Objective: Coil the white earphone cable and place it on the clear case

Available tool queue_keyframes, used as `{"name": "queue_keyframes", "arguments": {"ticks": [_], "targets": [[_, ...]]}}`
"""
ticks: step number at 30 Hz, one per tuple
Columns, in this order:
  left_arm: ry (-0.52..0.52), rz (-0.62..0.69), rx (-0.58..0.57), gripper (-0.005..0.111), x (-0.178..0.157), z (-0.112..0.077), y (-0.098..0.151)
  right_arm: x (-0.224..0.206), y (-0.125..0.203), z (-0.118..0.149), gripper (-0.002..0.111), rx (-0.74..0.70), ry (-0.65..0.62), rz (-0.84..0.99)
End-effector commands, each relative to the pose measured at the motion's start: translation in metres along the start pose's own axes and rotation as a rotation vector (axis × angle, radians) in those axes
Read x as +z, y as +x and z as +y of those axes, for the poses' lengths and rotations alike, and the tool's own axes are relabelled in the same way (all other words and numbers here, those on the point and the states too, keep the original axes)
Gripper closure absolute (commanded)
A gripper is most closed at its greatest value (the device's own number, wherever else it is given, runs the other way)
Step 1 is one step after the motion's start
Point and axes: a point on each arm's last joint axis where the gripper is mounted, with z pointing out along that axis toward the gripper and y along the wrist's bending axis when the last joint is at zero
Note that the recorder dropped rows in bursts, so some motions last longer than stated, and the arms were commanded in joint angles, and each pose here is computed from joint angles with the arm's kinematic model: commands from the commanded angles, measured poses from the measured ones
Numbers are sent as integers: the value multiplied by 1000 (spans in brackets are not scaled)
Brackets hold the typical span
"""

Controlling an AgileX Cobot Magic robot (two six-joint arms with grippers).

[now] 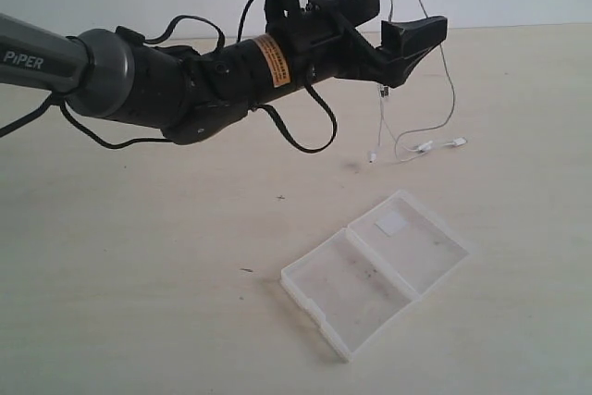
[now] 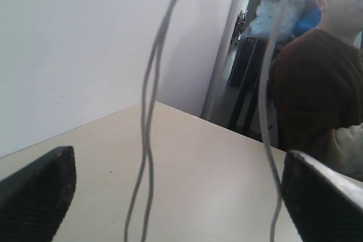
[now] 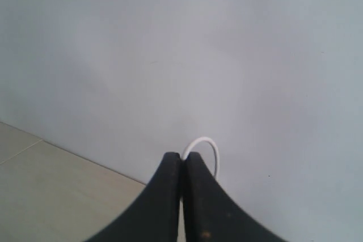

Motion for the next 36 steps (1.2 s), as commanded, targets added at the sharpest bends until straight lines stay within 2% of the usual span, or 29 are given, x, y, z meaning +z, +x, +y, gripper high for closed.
{"name": "queue_keyframes", "arguments": {"ticks": [1, 15, 17, 18, 20, 21, 29, 34, 36], "targets": [[20, -27, -8, 14, 6, -10, -3, -4, -5, 0, 108, -18, 11, -23], [-5, -21, -10, 14, 9, -7, -4, -4, -5, 0, 108, -18, 7, -19], [-17, -3, -10, 23, 9, -6, -2, -4, -5, 0, 108, -18, 7, -19], [-31, 17, -11, 32, 9, -5, 0, -4, -5, 0, 108, -18, 7, -19], [-49, 44, -11, 42, 9, -3, 2, -4, -5, 0, 108, -18, 7, -19], [-51, 47, -11, 43, 9, -3, 2, -4, -5, 0, 108, -18, 7, -19], [-63, 64, -6, 43, 8, -2, 4, -4, -5, 0, 108, -18, 7, -19], [-79, 93, 37, 28, 8, 0, 6, -4, -5, 0, 108, -18, 7, -19], [-79, 93, 37, 25, 8, 0, 6, -4, -5, 0, 108, -18, 7, -19]]}}
